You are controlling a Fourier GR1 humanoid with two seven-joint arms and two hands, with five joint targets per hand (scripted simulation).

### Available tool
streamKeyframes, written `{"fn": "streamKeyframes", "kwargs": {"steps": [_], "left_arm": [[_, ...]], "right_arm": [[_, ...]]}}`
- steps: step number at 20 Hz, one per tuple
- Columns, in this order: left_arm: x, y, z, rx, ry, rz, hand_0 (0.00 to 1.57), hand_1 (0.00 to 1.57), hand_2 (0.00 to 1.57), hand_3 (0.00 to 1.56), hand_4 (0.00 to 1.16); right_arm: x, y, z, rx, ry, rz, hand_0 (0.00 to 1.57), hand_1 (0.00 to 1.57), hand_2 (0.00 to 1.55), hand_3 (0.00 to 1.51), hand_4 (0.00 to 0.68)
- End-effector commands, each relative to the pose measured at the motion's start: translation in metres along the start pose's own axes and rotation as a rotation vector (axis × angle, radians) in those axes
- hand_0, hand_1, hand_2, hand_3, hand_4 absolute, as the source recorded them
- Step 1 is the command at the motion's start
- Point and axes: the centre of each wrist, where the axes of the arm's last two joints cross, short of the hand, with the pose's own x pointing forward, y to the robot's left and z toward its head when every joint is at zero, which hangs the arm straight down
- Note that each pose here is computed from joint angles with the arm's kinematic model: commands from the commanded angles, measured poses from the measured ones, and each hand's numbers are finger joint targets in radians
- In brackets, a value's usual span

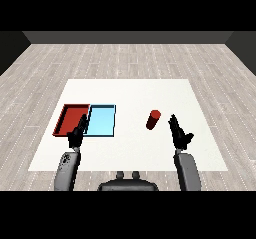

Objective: Pick the red can and put it in the red box

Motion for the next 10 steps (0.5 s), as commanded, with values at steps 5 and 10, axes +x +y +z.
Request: {"fn": "streamKeyframes", "kwargs": {"steps": [5, 10], "left_arm": [[0.004, -0.006, -0.0049, -0.004, 0.036, 0.036, 0.00, 0.00, 0.00, 0.00, 0.00], [0.026, -0.005, -0.0058, 0.042, -0.417, 0.151, 0.00, 0.00, 0.00, 0.00, 0.00]], "right_arm": [[0.008, -0.095, -0.044, -0.001, 0.024, 0.038, 0.00, 0.00, 0.00, 0.00, 0.000], [0.017, -0.089, -0.047, 0.062, -0.299, -0.019, 0.00, 0.00, 0.00, 0.00, 0.000]]}}
